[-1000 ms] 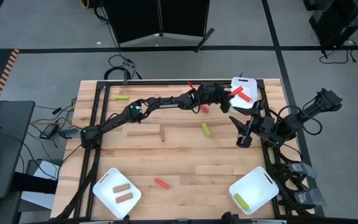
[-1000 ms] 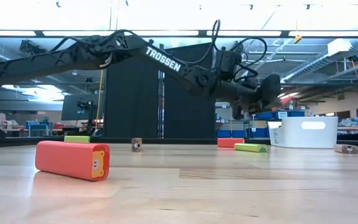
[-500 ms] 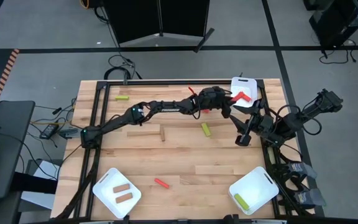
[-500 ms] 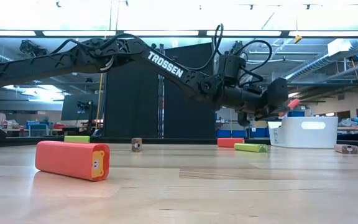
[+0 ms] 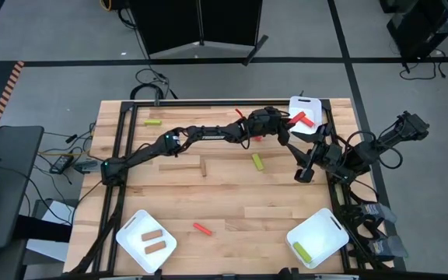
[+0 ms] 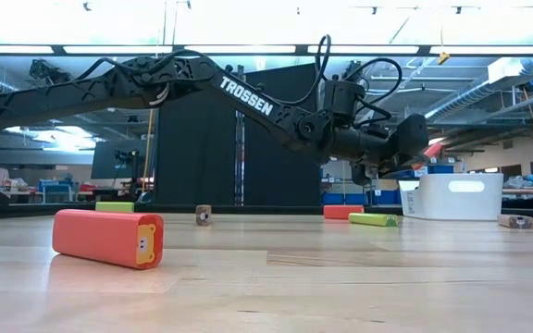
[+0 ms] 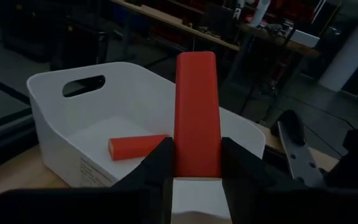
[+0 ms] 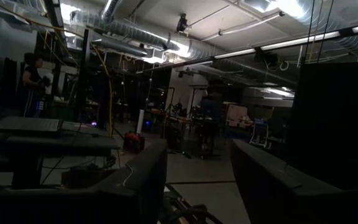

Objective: Sort blocks
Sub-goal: Put the middle orange block into the top right bin, then put the bottom green block into the bottom right bin

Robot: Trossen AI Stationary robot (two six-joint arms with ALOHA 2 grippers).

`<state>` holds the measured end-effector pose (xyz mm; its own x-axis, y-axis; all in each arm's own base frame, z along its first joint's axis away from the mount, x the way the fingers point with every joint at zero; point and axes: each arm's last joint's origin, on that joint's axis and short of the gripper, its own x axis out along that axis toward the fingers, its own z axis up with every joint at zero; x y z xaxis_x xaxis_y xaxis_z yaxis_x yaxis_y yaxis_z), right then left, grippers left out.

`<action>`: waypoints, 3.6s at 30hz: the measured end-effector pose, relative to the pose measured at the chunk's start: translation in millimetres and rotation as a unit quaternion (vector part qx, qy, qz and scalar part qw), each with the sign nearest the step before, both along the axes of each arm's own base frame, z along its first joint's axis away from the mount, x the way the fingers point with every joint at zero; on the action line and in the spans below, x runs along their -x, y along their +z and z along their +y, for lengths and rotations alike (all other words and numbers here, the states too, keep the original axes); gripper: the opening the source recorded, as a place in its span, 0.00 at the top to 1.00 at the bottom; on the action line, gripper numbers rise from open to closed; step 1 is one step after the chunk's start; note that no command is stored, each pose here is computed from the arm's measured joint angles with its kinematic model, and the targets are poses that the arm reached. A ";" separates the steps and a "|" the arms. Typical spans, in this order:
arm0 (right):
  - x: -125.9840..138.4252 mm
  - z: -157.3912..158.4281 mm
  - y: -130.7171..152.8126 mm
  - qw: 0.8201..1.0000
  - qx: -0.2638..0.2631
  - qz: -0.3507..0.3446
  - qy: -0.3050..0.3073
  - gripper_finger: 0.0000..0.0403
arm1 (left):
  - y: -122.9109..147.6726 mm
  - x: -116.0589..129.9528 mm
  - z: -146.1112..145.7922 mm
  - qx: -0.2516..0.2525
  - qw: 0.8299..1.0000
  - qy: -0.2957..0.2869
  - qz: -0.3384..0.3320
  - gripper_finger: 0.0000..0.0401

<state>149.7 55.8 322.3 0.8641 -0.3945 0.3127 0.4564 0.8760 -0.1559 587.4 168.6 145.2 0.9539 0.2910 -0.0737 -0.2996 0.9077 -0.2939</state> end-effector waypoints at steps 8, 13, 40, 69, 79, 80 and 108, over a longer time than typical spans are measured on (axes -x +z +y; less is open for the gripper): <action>0.0 0.0 0.0 1.000 -0.001 -0.001 0.000 0.53 | -1.2 -0.4 -1.7 0.011 1.000 -0.003 0.004 0.59; 0.0 0.0 0.0 1.000 -0.001 0.000 0.000 0.53 | -0.8 -1.3 -4.7 0.007 1.000 -0.006 0.003 0.51; 0.3 8.6 -6.3 0.999 -0.030 0.015 0.035 0.53 | 111.0 33.5 -48.3 -0.087 0.989 -0.023 0.121 0.99; -89.1 7.1 -84.4 0.973 -0.211 0.098 -0.016 0.53 | 124.1 363.6 -153.3 -0.053 0.995 0.018 -0.082 0.99; -139.3 -21.1 -105.8 0.877 -0.309 0.322 -0.178 0.53 | 123.0 383.6 -156.8 -0.052 0.995 0.010 -0.090 0.99; -139.6 -24.3 -107.0 0.863 -0.317 0.344 -0.192 0.53 | 122.9 385.3 -156.8 -0.052 0.995 0.010 -0.088 0.99; -127.8 -63.1 -172.2 0.749 -0.461 0.432 -0.198 0.29 | 114.5 401.4 -135.0 0.088 0.987 0.137 0.003 0.99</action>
